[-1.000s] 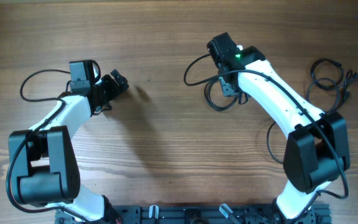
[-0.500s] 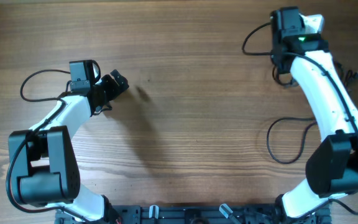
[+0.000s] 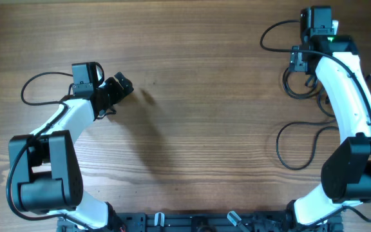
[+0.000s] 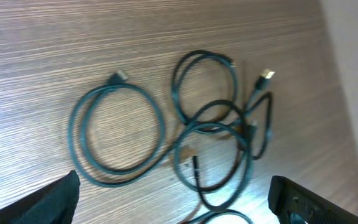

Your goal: Untangle cables

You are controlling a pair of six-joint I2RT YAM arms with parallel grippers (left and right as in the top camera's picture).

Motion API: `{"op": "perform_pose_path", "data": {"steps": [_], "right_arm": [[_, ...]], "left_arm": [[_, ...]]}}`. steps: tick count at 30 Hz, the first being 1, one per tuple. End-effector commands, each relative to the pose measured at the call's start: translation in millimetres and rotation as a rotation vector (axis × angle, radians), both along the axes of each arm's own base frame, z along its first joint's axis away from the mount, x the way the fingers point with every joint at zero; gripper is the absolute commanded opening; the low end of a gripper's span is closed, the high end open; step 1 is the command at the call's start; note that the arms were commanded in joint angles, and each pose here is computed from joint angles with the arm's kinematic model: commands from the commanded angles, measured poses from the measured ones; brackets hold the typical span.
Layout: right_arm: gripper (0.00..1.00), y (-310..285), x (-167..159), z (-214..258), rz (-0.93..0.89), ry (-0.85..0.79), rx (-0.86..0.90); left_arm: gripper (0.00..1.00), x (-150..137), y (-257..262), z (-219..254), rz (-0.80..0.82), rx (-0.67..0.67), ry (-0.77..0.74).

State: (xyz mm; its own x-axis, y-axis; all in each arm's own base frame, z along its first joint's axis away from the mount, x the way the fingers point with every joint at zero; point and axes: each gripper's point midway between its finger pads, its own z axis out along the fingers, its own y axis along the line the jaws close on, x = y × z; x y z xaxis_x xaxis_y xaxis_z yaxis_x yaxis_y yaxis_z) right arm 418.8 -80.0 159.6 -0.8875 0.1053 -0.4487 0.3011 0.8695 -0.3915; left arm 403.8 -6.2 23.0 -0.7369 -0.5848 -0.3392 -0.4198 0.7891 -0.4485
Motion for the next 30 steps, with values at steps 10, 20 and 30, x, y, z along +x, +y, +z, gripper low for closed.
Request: {"op": "perform_pose_path", "data": {"steps": [10,20,30], "right_arm": [[1.00,52.7,12.2,-5.6,0.133,-0.037,0.304],[1.00,52.7,12.8,-5.2,0.134,-0.040,0.303],[1.00,52.6,12.9,-5.1,0.134,-0.040,0.303]], "left_arm": [[1.00,1.2,-3.0,5.8,-0.025,0.001,-0.020],[1.00,1.1,-3.0,5.7,-0.025,0.002,-0.020],[1.00,1.1,-3.0,5.7,-0.025,0.002,-0.020]]}}
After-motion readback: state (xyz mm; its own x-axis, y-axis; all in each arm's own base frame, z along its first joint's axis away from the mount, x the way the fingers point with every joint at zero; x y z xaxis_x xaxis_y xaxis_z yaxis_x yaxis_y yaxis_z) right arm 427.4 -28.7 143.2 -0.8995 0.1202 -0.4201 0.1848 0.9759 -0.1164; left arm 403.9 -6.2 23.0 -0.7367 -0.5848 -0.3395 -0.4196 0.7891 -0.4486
